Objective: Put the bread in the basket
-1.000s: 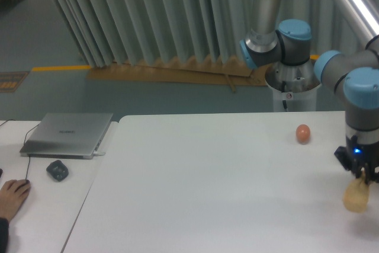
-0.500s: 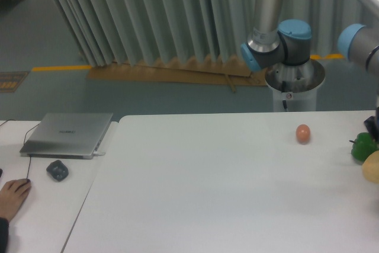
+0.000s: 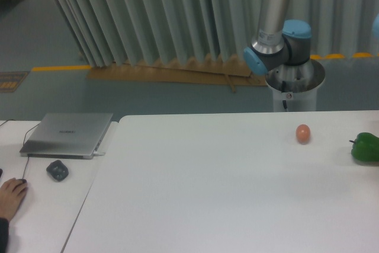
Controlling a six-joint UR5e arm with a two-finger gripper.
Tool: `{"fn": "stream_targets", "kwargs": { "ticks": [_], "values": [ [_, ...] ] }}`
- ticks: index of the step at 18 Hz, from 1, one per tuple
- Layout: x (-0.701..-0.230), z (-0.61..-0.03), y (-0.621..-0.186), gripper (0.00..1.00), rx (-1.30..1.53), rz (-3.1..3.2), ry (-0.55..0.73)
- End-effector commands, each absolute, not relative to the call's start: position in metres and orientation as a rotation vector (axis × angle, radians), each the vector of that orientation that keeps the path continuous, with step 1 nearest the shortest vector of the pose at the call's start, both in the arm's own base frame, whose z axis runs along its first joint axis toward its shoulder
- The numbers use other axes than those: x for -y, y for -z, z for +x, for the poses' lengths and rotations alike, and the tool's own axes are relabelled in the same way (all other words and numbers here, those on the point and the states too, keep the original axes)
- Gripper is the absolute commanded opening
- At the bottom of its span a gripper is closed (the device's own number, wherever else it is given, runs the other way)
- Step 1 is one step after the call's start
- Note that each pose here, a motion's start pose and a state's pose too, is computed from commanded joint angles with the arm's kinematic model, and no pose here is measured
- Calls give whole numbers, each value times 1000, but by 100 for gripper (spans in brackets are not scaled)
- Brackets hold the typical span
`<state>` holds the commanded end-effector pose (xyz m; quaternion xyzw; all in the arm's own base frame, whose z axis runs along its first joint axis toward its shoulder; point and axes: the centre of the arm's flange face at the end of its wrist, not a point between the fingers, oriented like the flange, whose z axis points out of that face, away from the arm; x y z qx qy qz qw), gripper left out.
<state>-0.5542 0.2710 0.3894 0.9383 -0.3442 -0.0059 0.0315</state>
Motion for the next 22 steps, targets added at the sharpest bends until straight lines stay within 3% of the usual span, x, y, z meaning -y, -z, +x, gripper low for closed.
{"fn": "stream_targets", "kwargs": {
  "ticks": [7,14,15,16,22],
  "values": [
    [-252,-580,-370,31,1028,2889,13],
    [-267,-585,-354,36,994,2861,30],
    [-268,-585,-354,58,988,2866,33],
    [-268,-584,-355,98,990,2865,35],
    [-281,-572,-368,100,1021,2854,80]
  ]
}}
